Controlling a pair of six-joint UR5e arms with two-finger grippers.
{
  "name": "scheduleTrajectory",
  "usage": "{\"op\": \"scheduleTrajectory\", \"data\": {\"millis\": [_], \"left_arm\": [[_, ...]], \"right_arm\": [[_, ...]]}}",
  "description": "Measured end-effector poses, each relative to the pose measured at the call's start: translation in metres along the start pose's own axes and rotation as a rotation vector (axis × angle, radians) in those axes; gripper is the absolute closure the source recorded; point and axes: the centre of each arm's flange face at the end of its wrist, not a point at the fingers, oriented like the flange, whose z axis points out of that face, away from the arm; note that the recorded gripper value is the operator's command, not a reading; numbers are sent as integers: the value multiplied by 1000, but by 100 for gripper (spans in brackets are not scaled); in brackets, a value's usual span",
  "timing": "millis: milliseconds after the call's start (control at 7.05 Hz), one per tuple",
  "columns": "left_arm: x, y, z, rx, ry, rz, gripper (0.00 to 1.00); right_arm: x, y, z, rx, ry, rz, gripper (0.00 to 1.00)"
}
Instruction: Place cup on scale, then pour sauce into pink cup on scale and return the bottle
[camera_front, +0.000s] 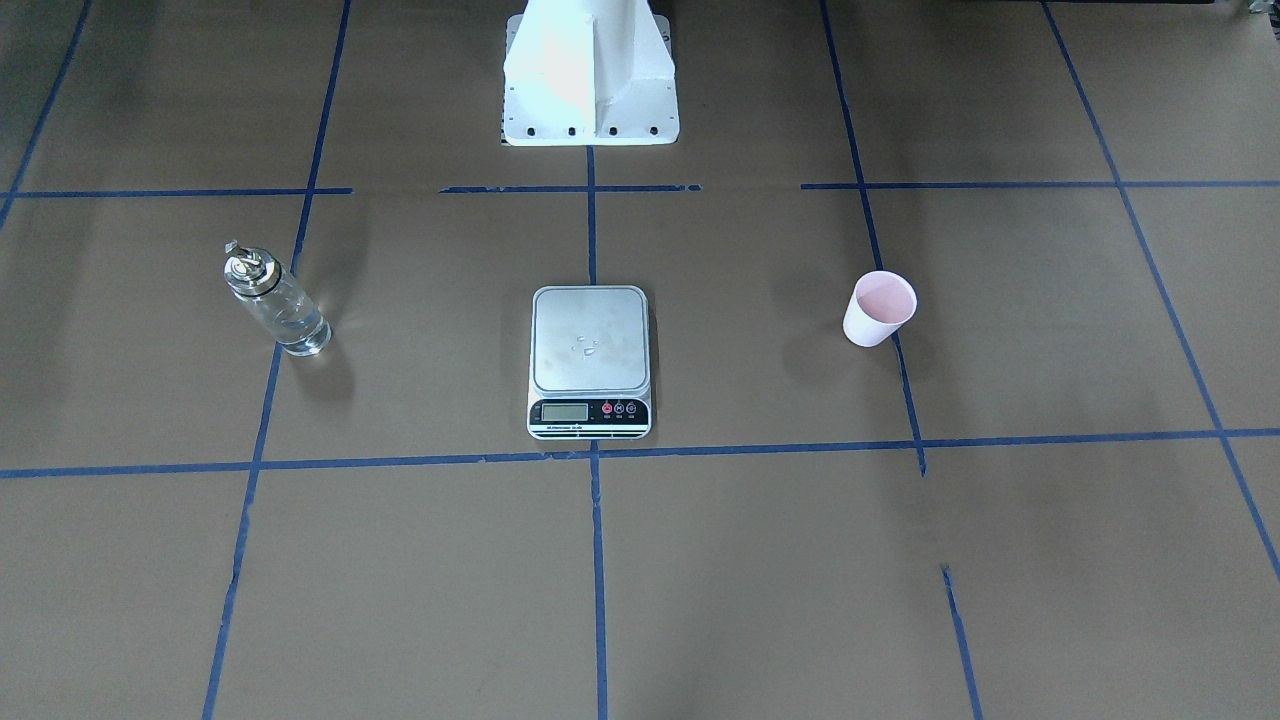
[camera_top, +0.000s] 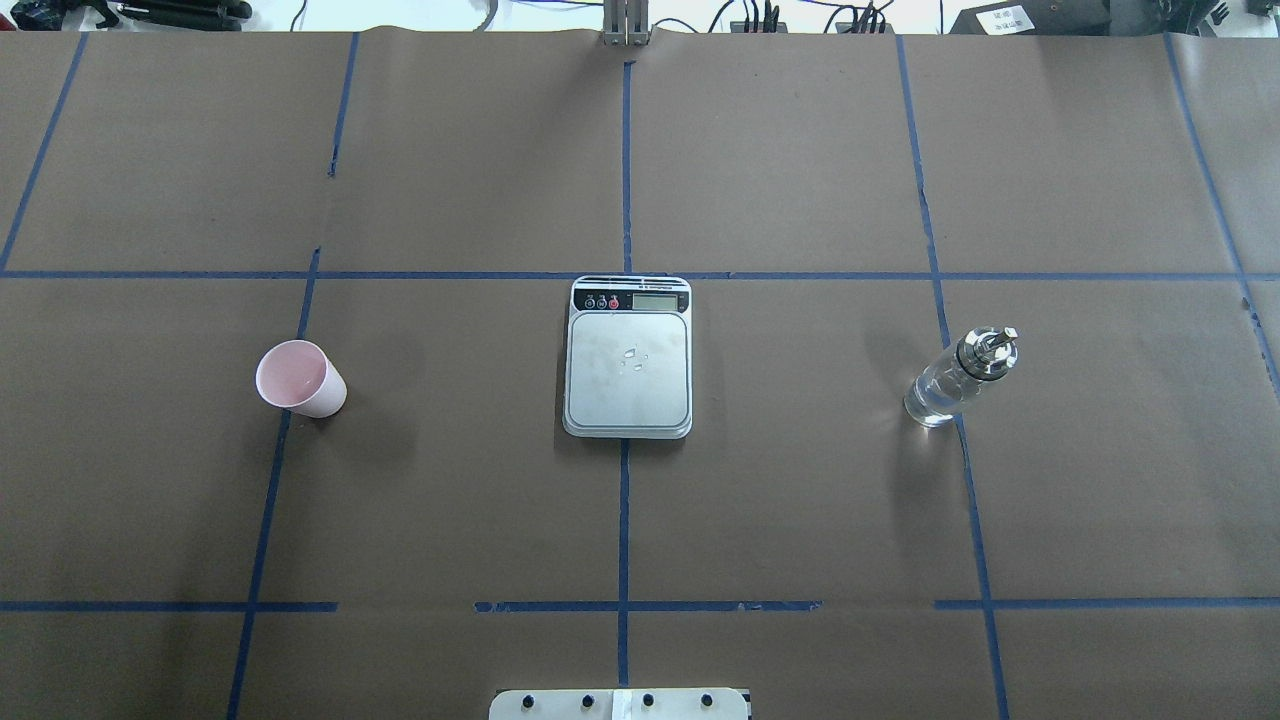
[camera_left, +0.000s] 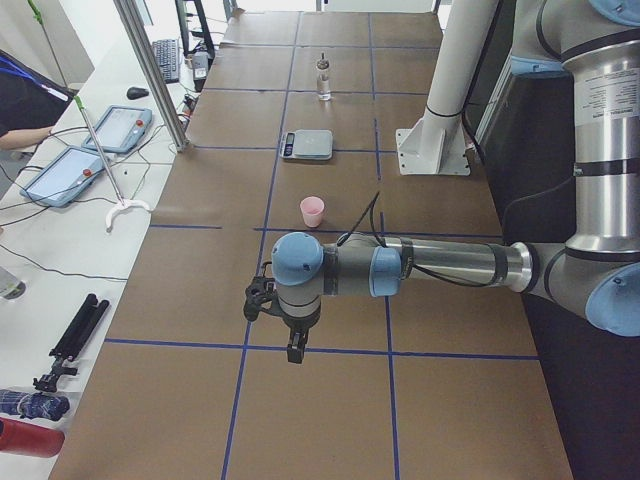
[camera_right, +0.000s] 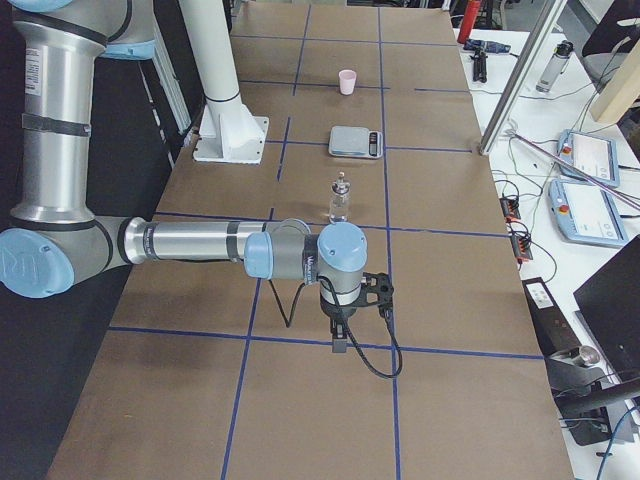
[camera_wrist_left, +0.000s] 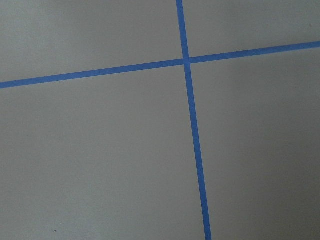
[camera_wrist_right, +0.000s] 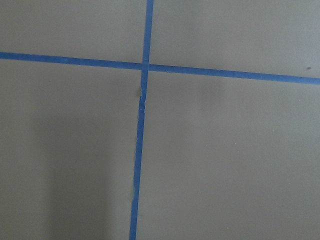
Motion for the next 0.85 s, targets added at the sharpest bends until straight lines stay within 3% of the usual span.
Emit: {"op": "scheduleTrajectory", "data": {"millis": [425,851], "left_arm": [[2,-3,-3,6,1,8,0],[3,-9,-4,55,-12,59,0]], "right_arm": [[-2,-2,-2,4,0,-4,0],[-20,-8,1,-3,-1,-41,0]]}}
